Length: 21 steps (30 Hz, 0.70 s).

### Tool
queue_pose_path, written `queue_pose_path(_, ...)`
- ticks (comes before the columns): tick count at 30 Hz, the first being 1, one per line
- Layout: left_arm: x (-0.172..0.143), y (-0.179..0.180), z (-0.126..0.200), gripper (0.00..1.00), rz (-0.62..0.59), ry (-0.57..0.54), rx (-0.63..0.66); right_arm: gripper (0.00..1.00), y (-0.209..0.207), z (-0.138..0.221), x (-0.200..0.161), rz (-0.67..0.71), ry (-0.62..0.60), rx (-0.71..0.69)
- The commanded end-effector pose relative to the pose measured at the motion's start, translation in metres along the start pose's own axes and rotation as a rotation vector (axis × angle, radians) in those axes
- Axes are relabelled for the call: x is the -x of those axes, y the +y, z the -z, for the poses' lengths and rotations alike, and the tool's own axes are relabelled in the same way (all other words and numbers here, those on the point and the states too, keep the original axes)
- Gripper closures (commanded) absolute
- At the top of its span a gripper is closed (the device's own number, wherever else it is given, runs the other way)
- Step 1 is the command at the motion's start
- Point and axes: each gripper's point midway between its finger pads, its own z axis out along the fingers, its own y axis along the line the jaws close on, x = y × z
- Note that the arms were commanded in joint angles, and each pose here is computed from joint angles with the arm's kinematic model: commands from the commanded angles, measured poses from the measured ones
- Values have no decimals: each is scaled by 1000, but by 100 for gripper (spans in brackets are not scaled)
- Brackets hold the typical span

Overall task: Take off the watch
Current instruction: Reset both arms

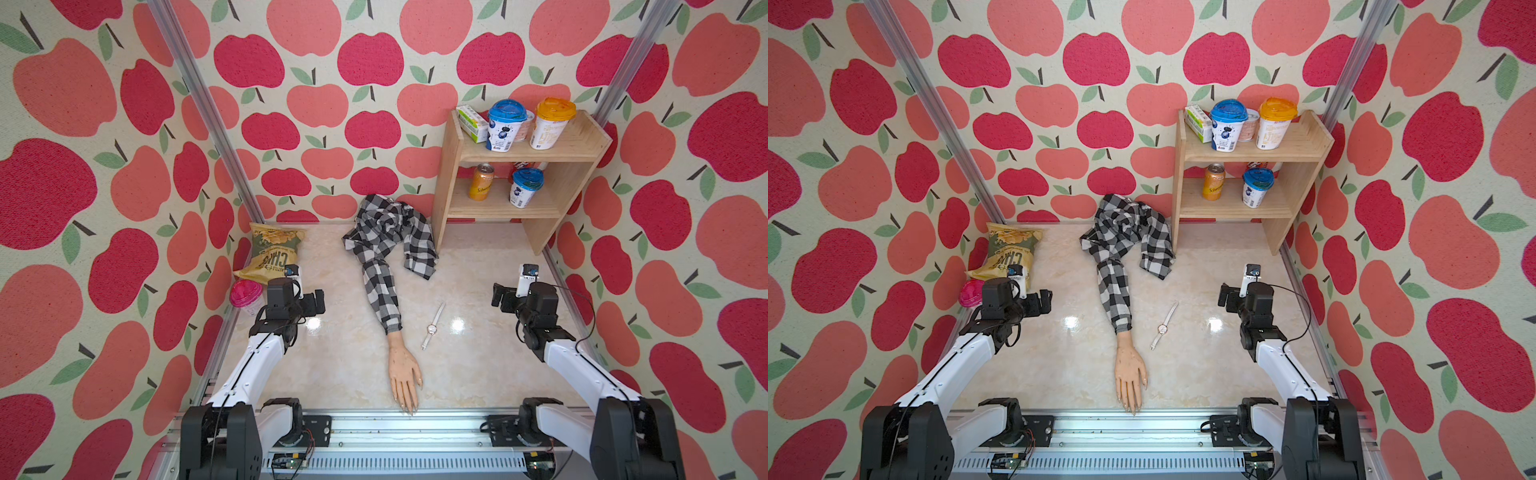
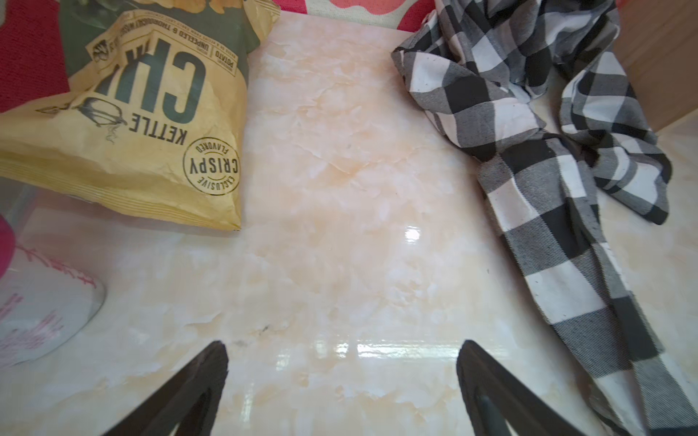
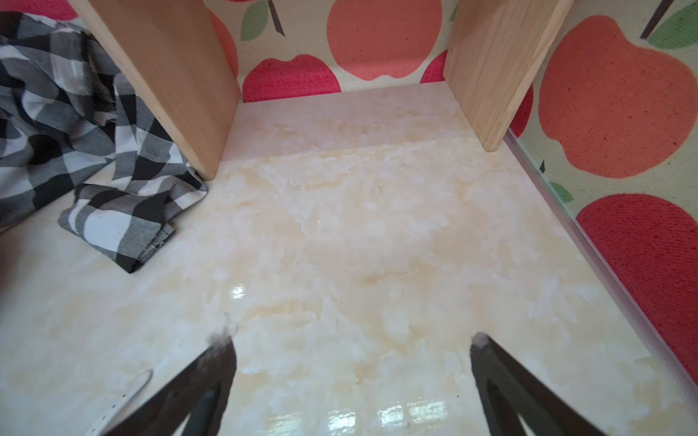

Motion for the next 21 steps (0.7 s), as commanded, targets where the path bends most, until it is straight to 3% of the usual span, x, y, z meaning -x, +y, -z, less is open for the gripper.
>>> queue_pose_path(1, 6, 21, -19, 3, -35, -88, 47, 0, -7, -12, 15, -4, -119, 21)
queue_pose_path(6, 12, 9, -45, 3, -91, -173, -48, 0, -14, -28, -6, -34, -128, 24)
queue_pose_path(11, 19, -10, -64, 3, -121, -148, -151, 0, -13, -37, -9, -39, -146, 45)
queue_pose_path(15, 9, -28, -75, 3, -238, -165, -96, 0, 1, -45, -21, 7, -143, 114)
queue_pose_path(17, 6, -25, -71, 3, -224, -195, -91, 0, 6, -42, -21, 20, -167, 132)
queue_pose_path(19, 1, -26, -69, 3, -242, -283, -109, 0, 4, -44, -22, 17, -149, 121)
queue_pose_path(21, -3, -27, -70, 3, -240, -228, -97, 0, 4, -44, -22, 18, -143, 121)
